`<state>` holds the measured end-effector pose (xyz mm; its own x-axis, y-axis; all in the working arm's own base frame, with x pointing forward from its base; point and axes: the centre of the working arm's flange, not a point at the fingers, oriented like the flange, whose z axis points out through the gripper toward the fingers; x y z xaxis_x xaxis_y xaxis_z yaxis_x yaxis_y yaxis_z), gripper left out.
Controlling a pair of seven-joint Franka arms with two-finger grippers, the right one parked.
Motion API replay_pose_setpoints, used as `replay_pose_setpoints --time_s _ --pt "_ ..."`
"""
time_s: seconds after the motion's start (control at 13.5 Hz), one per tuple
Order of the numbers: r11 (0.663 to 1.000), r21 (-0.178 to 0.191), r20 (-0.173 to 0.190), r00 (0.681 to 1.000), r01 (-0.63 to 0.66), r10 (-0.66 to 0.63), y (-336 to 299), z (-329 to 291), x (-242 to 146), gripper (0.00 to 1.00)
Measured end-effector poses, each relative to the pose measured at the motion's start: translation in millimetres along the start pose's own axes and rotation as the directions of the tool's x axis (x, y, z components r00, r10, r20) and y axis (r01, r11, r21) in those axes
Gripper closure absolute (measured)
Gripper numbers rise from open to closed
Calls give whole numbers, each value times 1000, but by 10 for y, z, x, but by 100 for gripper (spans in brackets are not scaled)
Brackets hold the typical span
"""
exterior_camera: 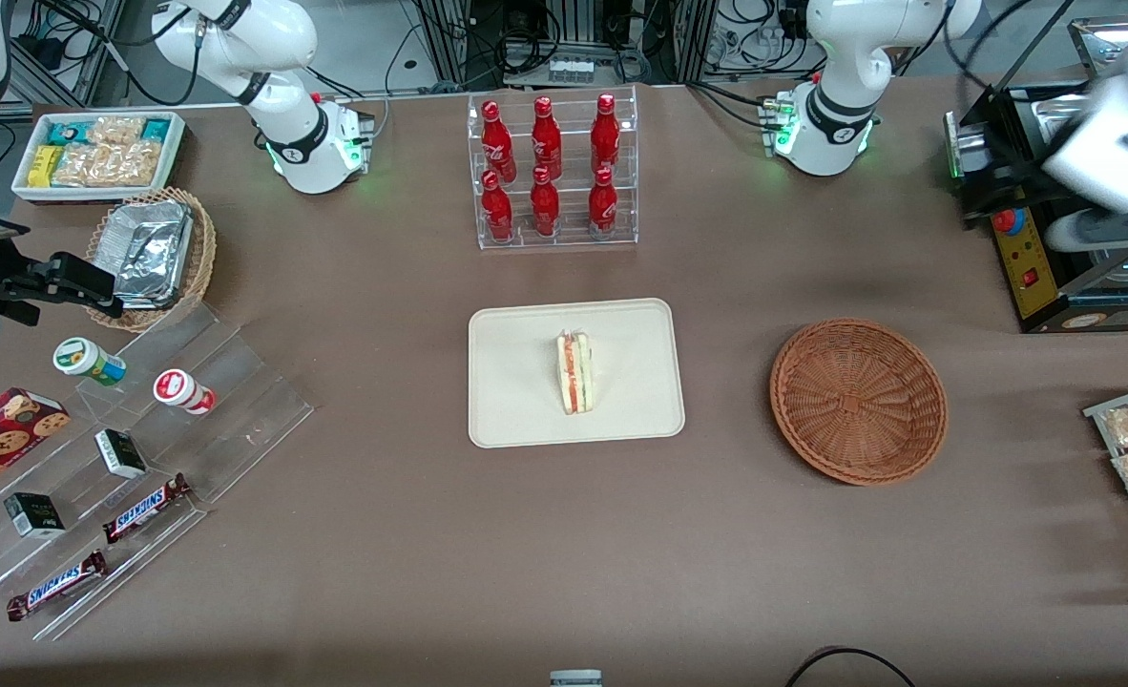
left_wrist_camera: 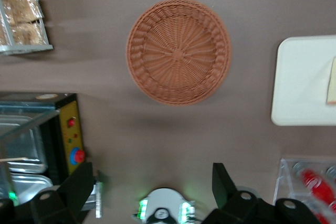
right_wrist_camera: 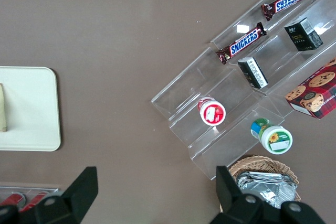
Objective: Place sandwich from basket to tray
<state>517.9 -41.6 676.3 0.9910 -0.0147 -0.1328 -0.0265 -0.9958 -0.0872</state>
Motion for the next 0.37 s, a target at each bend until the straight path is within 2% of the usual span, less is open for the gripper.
replay_pose_setpoints --time_s 0.15,0.37 --pt "999 -11 24 999 -43 43 -275 4 -61 0" --pt "998 -16 44 997 -57 57 -314 62 -50 0"
